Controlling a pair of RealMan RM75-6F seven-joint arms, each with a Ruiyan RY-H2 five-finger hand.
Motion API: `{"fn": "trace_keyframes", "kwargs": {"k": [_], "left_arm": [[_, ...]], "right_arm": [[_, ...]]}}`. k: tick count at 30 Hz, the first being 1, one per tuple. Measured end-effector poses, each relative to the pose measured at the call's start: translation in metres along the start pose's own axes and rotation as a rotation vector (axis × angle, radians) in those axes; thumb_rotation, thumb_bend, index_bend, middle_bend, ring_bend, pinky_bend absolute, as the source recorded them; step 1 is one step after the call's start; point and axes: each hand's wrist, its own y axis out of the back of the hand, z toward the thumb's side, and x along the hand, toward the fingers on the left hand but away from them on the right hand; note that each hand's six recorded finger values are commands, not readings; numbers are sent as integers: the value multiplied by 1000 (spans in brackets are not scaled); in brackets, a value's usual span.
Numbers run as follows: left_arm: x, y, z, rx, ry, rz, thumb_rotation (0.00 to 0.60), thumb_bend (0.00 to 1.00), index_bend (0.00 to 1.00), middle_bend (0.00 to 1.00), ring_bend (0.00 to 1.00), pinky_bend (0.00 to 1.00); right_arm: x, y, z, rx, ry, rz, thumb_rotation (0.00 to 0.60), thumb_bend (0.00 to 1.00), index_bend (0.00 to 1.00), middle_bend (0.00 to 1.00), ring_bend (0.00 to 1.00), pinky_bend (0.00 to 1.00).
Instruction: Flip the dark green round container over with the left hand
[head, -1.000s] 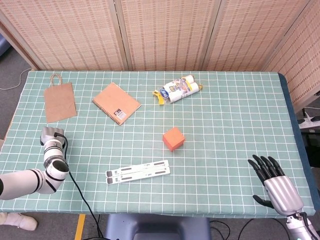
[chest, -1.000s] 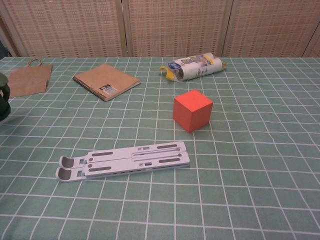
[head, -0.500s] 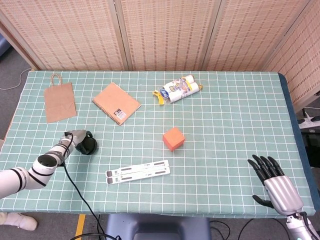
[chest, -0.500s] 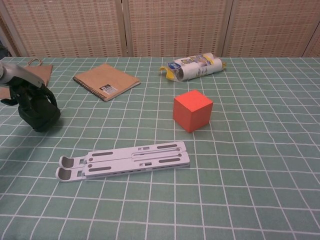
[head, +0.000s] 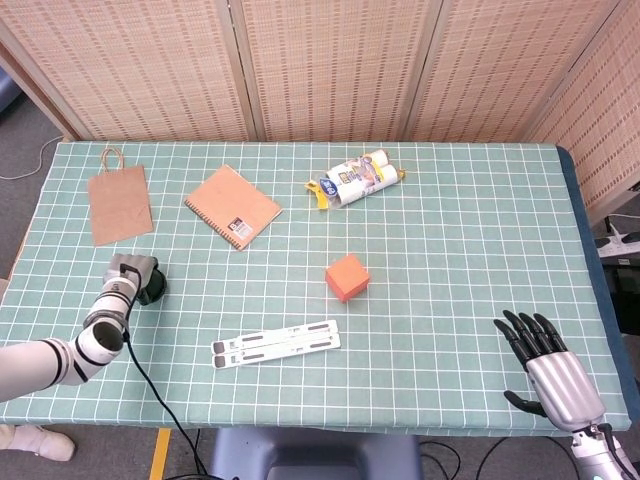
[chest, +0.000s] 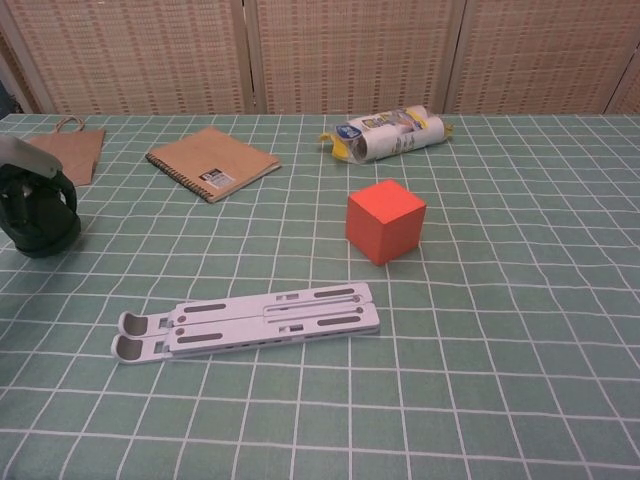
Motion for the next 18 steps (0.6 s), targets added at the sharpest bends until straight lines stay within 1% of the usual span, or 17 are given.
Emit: {"fn": "trace_keyframes", "kwargs": {"k": [2, 6, 8, 10, 11, 13, 16, 18], "left_arm": [[2, -3, 1, 10, 2, -2, 600, 463, 447, 499, 534, 781], [5, -7, 2, 45, 14, 9, 600, 462, 439, 452, 484, 777], [7, -9, 4, 59, 15, 13, 600, 462, 408, 415, 436, 728], [10, -12, 5, 70, 19, 18, 600, 458, 317, 327, 347, 584], [10, -13, 4, 72, 22, 20, 600, 454, 278, 285, 310, 533], [11, -13, 4, 73, 28, 26, 600, 438, 135, 141, 177, 384], [10, -12, 2, 76, 41, 34, 600, 424, 18, 44, 81, 258], [9, -12, 2, 74, 45, 33, 600, 419, 2, 15, 46, 210]], "right_arm": [[0, 1, 0, -3, 0, -1, 600, 46, 0, 0, 0, 0], [0, 1, -1, -1, -4, -4, 600, 45, 0, 0, 0, 0], [1, 0, 0, -5, -2, 1, 600, 45, 0, 0, 0, 0], [1, 0, 0, -7, -1, -1, 600, 45, 0, 0, 0, 0], [1, 1, 0, -9, -2, -3, 600, 45, 0, 0, 0, 0], [2, 2, -1, -13, -4, -6, 600, 45, 0, 0, 0, 0], [1, 1, 0, -12, 0, -2, 600, 45, 0, 0, 0, 0], [1, 0, 0, -12, 4, 2, 600, 45, 0, 0, 0, 0]]}}
